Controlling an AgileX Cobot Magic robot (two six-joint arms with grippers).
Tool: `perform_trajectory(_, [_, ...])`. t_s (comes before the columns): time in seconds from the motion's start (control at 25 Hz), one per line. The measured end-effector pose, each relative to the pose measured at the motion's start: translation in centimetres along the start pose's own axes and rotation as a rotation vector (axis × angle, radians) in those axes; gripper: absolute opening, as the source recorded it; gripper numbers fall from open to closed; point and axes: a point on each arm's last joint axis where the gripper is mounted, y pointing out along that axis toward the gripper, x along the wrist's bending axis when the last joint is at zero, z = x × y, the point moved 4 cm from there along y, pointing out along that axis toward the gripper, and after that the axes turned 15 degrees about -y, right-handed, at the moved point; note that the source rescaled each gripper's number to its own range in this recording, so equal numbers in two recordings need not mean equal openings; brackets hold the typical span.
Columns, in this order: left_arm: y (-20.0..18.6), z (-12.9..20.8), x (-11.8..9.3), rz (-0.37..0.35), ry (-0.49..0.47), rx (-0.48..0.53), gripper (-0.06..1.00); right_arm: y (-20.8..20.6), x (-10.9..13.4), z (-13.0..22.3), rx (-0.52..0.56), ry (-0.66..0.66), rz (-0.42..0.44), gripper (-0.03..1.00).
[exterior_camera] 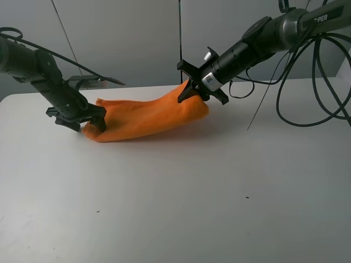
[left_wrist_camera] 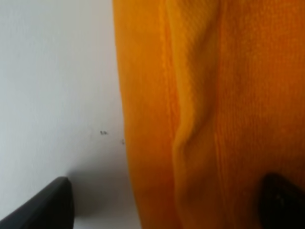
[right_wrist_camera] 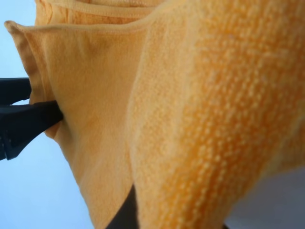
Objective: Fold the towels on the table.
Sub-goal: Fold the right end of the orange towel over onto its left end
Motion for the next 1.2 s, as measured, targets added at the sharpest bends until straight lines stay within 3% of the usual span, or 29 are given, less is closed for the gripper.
perform_trajectory(0.24, [0.1, -0.1, -0.1, 0.009, -0.007, -0.007, 1.0, 0.0, 0.4, -0.3, -0.021, 0.04, -0.035, 0.08])
perform_trajectory(0.56, [0.1, -0.1, -0.1, 0.012, -0.008, -0.01, 1.0, 0.9, 3.3, -0.6, -0.03, 0.003, -0.089, 0.08])
perform_trajectory(1.2, [0.1, -0.1, -0.2, 0.014, -0.008, -0.01, 1.0, 3.7, 6.9, -1.3, -0.117, 0.024, -0.1, 0.08])
